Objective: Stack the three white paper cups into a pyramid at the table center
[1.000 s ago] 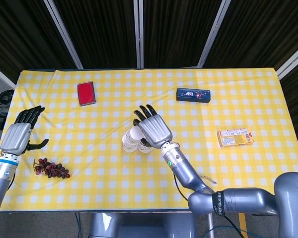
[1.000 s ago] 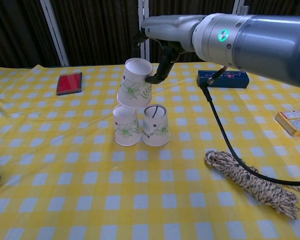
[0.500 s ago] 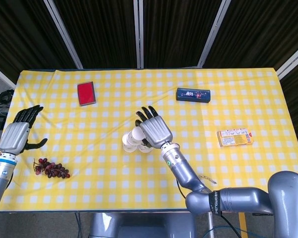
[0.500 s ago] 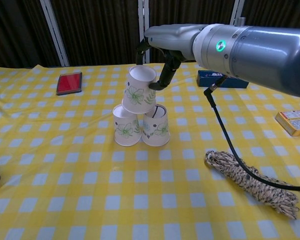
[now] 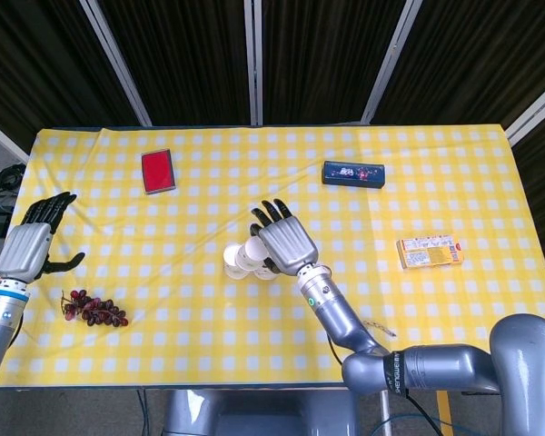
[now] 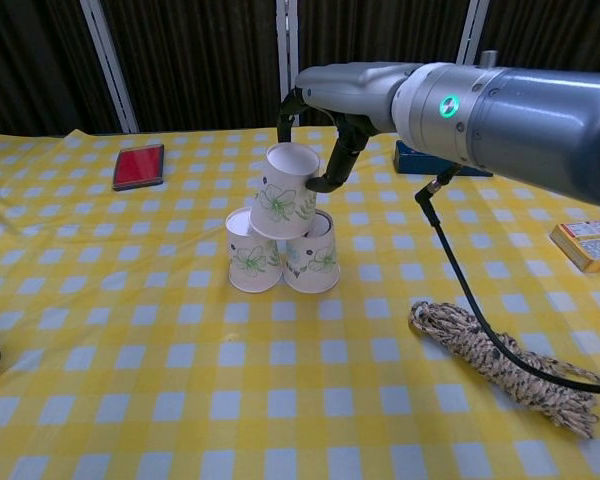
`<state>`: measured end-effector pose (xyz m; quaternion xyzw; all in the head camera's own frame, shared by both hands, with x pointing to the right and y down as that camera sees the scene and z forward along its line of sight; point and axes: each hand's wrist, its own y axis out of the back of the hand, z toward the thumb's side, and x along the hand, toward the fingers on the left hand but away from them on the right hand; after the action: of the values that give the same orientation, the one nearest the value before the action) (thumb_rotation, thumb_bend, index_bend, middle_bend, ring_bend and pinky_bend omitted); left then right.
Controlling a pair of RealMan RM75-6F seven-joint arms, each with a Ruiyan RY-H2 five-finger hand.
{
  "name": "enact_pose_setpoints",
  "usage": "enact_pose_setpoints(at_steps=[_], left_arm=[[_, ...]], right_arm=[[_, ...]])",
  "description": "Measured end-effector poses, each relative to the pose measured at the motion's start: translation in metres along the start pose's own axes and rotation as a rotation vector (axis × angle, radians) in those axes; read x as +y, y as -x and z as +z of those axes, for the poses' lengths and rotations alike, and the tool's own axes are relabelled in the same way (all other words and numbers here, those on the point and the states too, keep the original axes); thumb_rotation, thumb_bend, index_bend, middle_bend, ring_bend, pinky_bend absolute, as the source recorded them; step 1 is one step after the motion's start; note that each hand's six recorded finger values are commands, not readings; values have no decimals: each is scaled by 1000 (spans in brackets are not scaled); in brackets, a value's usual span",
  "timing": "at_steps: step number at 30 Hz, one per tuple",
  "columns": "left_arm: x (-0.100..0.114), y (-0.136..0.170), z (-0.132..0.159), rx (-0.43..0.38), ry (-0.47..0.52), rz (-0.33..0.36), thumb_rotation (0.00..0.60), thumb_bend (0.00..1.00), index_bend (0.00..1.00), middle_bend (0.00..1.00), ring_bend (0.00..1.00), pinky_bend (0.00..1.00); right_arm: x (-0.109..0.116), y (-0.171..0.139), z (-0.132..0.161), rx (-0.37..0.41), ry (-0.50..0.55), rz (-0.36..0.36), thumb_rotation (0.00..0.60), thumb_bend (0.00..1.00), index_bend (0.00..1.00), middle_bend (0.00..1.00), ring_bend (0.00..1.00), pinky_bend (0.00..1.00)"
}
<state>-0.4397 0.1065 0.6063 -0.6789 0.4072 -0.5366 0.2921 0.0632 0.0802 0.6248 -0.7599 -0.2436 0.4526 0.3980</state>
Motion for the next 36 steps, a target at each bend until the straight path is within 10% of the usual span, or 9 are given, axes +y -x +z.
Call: enact_pose_setpoints(at_steps=[18,27,36], left_arm=[[-1,0,-2,5,-6,-4,600,274,0,0,0,0],[-3,2,-2,10,-27,1,600,273,0,0,0,0],[-14,12,-4,12,-101,-5,600,157,0,0,0,0]], right_arm=[[17,-10,-12,-31,-16,-46,600,158,237,1,0,0],[39,-49,-81,-154,-37,-138,600,157,195,0,0,0],[5,-127,-182,-351,-37,-160,600,153,0,0,0,0]])
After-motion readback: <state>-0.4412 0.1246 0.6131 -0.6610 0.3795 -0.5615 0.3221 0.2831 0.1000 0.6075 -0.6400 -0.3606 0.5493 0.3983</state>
